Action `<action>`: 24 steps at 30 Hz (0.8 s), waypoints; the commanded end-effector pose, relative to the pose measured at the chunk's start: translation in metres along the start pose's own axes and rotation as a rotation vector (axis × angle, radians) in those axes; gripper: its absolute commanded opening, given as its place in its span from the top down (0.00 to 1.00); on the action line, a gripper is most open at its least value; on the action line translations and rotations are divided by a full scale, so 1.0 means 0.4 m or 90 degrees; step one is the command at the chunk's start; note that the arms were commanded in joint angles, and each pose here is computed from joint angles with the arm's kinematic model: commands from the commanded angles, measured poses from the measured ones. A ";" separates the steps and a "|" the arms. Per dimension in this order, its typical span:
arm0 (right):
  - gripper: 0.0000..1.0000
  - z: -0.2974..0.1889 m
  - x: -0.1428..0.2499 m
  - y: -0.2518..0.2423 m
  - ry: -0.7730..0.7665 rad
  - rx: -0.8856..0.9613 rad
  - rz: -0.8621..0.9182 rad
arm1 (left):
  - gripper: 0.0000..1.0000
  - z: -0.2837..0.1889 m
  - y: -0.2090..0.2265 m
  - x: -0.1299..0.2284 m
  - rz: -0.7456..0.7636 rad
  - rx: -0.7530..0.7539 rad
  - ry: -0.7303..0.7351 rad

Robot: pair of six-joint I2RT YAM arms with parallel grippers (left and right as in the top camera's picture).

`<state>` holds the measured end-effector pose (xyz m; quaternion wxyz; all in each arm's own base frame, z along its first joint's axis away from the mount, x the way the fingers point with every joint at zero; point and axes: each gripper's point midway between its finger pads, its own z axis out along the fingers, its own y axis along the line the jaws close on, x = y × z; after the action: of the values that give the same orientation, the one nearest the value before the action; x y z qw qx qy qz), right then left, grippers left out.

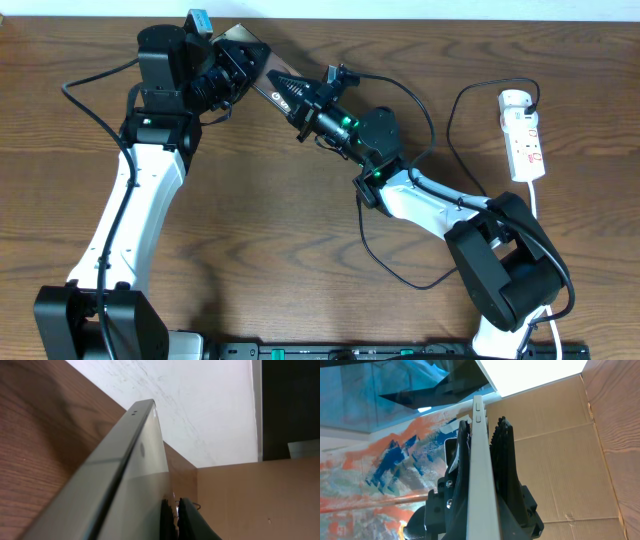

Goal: Plug charger to phone and switch on socket

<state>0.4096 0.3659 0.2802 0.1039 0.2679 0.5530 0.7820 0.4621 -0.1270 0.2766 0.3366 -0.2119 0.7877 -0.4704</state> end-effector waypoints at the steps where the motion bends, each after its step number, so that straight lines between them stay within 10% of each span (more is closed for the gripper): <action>1: 0.98 0.013 0.069 -0.006 0.059 0.011 -0.007 | 0.81 0.003 -0.010 0.001 0.020 0.011 0.003; 24: 0.98 0.015 0.083 -0.015 0.067 0.016 -0.014 | 0.93 0.003 -0.009 -0.001 0.020 0.009 0.000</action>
<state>0.4087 0.3678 0.2802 0.1035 0.2714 0.5511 0.7822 0.4620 -0.1260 0.2776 0.3189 -0.2383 0.7787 -0.4849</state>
